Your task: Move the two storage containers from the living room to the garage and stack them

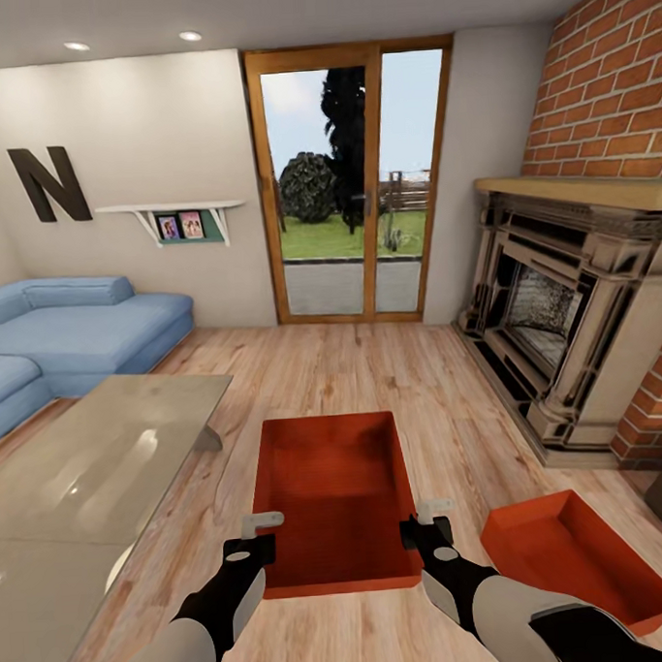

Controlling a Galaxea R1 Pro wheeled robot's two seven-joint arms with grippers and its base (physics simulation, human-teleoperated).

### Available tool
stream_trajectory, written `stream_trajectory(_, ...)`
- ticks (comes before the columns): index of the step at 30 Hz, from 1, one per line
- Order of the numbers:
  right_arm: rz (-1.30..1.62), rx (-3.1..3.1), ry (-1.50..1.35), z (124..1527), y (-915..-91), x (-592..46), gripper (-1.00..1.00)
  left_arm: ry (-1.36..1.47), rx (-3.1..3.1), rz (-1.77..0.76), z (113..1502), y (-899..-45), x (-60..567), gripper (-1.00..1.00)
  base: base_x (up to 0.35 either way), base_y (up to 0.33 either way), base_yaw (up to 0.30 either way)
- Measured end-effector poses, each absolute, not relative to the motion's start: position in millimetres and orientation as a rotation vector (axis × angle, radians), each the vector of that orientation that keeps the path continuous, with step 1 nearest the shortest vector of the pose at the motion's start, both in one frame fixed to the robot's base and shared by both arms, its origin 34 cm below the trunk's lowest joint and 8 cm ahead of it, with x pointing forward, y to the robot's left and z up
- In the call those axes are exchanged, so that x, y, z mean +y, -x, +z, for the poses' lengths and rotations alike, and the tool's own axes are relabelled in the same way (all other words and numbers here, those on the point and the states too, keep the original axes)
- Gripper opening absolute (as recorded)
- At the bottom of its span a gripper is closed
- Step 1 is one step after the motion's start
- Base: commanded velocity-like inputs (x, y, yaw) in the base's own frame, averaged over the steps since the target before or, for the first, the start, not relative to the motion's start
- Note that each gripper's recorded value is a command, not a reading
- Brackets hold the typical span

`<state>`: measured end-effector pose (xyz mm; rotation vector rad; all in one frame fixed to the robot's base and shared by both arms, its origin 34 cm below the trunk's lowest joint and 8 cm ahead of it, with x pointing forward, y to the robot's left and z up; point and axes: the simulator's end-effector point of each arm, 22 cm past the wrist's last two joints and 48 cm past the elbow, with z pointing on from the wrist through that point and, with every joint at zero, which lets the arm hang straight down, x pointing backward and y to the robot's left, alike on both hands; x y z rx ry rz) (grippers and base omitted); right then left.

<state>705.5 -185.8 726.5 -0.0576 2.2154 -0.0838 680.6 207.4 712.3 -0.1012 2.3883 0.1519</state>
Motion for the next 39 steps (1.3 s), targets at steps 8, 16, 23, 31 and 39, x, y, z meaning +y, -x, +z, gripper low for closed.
stream_trajectory(8,-0.084,2.203,0.057,733.8,-707.8,-185.8,-1.00,0.102,2.376,0.151,719.3,-683.1,207.4,-1.00,0.000,0.000,0.000)
stream_trajectory(16,-0.083,2.200,0.056,735.9,-708.3,-185.9,-1.00,0.101,2.372,0.151,721.5,-683.8,207.4,-1.00,0.000,0.000,0.000)
stream_trajectory(23,-0.083,2.200,0.056,735.9,-708.3,-185.9,-1.00,0.102,2.372,0.151,721.6,-683.8,207.4,-1.00,0.000,0.000,0.000)
stream_trajectory(31,-0.083,2.200,0.056,735.9,-708.3,-185.9,-1.00,0.102,2.372,0.151,721.6,-683.8,207.3,-1.00,0.000,0.000,0.000)
stream_trajectory(39,-0.083,2.200,0.056,735.9,-708.3,-185.9,-1.00,0.102,2.373,0.151,721.5,-683.8,207.4,-1.00,0.000,0.000,0.000)
